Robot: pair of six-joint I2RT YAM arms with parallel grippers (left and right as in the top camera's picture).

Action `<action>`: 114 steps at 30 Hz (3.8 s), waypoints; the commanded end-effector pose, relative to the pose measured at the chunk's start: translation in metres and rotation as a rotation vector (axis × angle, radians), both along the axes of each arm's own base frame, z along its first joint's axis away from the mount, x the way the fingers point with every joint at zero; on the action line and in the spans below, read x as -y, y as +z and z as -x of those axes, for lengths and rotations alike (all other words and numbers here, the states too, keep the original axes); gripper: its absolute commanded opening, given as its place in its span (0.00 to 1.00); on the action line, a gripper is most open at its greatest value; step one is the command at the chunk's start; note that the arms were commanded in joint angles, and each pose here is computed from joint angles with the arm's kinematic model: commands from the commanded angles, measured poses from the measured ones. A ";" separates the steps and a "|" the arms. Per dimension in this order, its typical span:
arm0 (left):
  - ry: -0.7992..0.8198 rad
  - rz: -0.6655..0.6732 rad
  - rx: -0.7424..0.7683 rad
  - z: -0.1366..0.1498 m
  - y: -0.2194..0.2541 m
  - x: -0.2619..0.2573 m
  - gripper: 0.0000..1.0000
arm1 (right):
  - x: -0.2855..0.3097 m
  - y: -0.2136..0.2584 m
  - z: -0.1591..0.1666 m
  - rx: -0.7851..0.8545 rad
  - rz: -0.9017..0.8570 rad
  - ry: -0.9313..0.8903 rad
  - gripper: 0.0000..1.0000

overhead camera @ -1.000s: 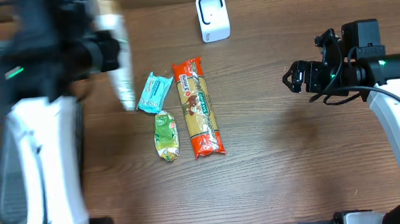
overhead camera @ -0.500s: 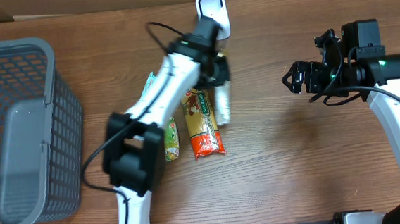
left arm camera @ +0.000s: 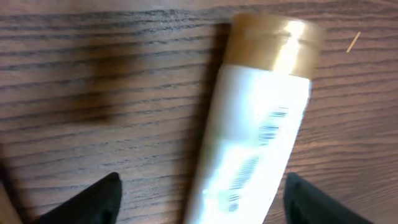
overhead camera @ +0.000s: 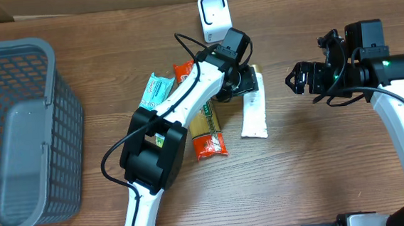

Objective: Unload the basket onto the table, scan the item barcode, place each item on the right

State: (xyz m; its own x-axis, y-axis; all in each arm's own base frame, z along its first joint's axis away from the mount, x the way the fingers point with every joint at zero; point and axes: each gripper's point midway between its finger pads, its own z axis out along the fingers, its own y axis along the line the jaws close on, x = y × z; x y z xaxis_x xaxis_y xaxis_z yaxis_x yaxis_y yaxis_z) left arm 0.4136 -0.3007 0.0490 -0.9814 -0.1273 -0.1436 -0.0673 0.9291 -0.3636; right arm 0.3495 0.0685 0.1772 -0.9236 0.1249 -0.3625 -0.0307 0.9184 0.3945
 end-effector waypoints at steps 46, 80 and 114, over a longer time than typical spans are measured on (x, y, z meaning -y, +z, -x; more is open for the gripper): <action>-0.111 -0.069 0.246 -0.034 0.168 -0.102 1.00 | -0.080 -0.170 -0.044 -0.306 -0.209 -0.012 0.67; 0.088 -0.015 0.154 -0.054 0.154 -0.210 0.99 | -0.141 -0.040 -0.023 -0.106 -0.428 0.485 0.04; 0.283 -0.433 -0.048 -0.008 0.133 -0.332 1.00 | -0.139 0.158 -0.082 0.596 0.255 0.277 0.04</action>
